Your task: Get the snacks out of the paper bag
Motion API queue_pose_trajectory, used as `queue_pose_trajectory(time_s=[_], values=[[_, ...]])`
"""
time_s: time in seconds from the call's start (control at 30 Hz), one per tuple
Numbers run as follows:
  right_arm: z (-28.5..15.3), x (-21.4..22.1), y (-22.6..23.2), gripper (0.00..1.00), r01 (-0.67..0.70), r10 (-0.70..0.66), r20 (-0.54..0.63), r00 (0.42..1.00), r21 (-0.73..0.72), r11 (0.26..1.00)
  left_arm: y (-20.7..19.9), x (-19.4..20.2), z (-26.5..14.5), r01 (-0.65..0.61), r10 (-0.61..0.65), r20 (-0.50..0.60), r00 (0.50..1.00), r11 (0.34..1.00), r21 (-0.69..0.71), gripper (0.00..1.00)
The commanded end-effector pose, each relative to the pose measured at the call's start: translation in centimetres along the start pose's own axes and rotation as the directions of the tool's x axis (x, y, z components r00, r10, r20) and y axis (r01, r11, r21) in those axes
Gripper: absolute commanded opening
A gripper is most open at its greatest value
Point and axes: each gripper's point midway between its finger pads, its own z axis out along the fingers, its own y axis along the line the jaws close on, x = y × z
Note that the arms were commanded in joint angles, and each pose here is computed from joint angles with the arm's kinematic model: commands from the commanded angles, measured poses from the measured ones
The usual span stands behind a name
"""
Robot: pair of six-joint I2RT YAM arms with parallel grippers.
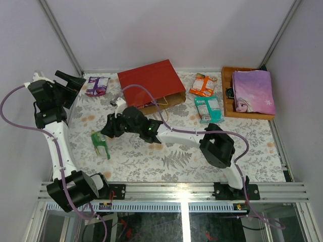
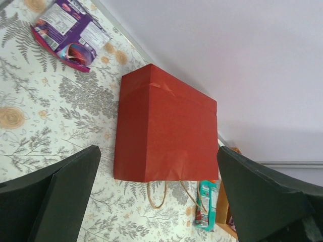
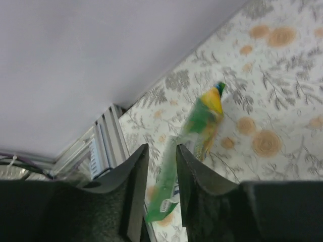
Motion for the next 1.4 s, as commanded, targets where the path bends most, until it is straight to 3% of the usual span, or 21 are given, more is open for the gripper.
queue_pose_trajectory(time_s=[0.0,0.13,0.4,0.57,0.77,1.1,1.37], values=[[-1.1,0.8,-4.3,0.42,-0.201,0.191,-0.144,0.971,-0.057,0.978,1.5,-0.1,-0.7,-0.071,0.071,0.000,0.997,0.994,-0.081,1.00],[-5.5,2.7,-7.8,0.70,-0.098,0.108,-0.128,0.986,0.082,0.992,3.9,2.3,-0.6,-0.034,0.027,-0.052,0.998,0.991,-0.132,1.00],[-14.2,2.2,-9.2,0.87,0.041,-0.024,-0.074,0.997,0.227,0.973,10.2,13.0,-2.8,0.017,-0.068,-0.156,0.985,0.951,-0.307,1.00],[-18.3,3.6,-10.1,0.91,0.037,-0.022,-0.055,0.998,0.287,0.957,13.8,18.9,-6.1,0.092,-0.183,-0.170,0.968,0.894,-0.438,1.00],[-21.1,5.3,-11.2,0.91,0.027,-0.010,-0.052,0.999,0.334,0.942,17.8,20.8,-8.1,0.168,-0.264,-0.073,0.962,0.780,-0.603,1.00],[-23.1,6.4,-12.2,0.91,0.029,-0.014,-0.044,0.999,0.376,0.926,21.0,24.2,-5.6,0.077,-0.300,-0.183,0.936,0.684,-0.726,1.00],[-23.0,7.2,-13.1,0.92,0.038,-0.015,-0.059,0.998,0.399,0.916,24.2,24.3,-4.6,0.050,-0.257,-0.127,0.958,0.585,-0.810,1.00]])
